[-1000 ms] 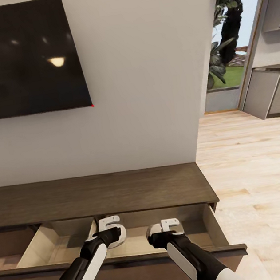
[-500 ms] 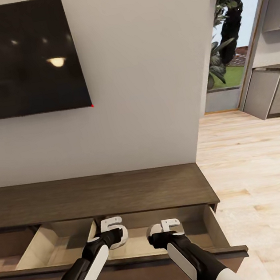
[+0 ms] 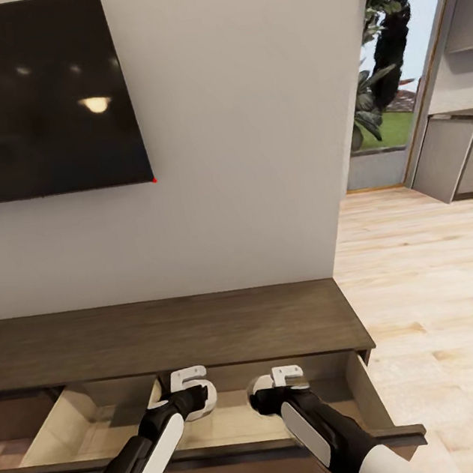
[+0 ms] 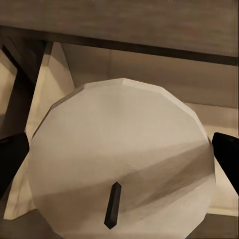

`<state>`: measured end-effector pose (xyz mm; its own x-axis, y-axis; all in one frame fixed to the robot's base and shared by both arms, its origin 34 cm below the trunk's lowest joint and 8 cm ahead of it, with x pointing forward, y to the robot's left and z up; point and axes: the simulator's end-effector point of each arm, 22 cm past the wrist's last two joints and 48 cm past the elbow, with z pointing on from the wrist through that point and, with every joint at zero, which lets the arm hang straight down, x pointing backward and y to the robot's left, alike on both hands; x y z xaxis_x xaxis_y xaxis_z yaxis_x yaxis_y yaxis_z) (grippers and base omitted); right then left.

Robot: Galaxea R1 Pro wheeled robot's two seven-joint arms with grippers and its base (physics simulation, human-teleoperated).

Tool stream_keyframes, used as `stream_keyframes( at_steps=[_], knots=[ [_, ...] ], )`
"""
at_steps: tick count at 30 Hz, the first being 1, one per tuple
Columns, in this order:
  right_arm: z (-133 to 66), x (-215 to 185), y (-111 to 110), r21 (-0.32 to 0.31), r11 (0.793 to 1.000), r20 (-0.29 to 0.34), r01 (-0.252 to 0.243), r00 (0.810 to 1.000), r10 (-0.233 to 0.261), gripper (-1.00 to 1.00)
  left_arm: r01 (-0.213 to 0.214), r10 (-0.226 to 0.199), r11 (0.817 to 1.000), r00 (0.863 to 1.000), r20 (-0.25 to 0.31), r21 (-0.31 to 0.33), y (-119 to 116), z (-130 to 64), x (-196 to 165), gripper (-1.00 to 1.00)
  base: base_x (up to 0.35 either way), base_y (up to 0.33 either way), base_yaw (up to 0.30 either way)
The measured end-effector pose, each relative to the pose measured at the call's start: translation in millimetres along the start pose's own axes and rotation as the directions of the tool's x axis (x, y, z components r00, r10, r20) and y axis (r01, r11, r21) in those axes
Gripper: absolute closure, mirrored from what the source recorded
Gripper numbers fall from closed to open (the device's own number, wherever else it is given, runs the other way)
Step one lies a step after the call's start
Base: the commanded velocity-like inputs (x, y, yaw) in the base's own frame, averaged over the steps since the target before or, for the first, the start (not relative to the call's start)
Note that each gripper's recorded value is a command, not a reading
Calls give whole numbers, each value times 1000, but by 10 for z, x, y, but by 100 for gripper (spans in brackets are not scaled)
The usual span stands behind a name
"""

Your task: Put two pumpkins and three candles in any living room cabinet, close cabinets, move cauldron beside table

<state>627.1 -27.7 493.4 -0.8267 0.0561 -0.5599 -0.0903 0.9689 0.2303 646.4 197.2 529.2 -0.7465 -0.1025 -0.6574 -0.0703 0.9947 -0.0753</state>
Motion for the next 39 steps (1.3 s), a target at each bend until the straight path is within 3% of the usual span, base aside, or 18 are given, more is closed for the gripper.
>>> stream_keyframes(
  at_steps=[4, 17, 24, 29, 39],
  knots=[
    [8, -34, -30, 5, 1000, -70, 5, 998, -5, 100, -6, 6, 1000, 1000, -4, 8, -28, -13, -4, 100, 0, 0, 0],
    [196, 31, -125, 15, 1000, -86, 22, 996, -20, 100, -30, 31, 999, 997, -69, 17, -31, 146, 357, 100, 0, 0, 0],
    [279, 80, -164, 18, 999, -110, 47, 993, -44, 100, -30, 31, 999, 997, -67, 17, -19, 234, 471, 100, 0, 0, 0],
    [265, 116, -163, 16, 998, -141, 62, 988, -59, 100, -19, 20, 999, 999, -33, 29, -54, 181, 320, 100, 0, 0, 0],
    [337, 142, -209, 24, 998, -119, 58, 991, -55, 100, -20, 21, 999, 999, -26, 30, -51, 206, 342, 100, 0, 0, 0]
  ],
)
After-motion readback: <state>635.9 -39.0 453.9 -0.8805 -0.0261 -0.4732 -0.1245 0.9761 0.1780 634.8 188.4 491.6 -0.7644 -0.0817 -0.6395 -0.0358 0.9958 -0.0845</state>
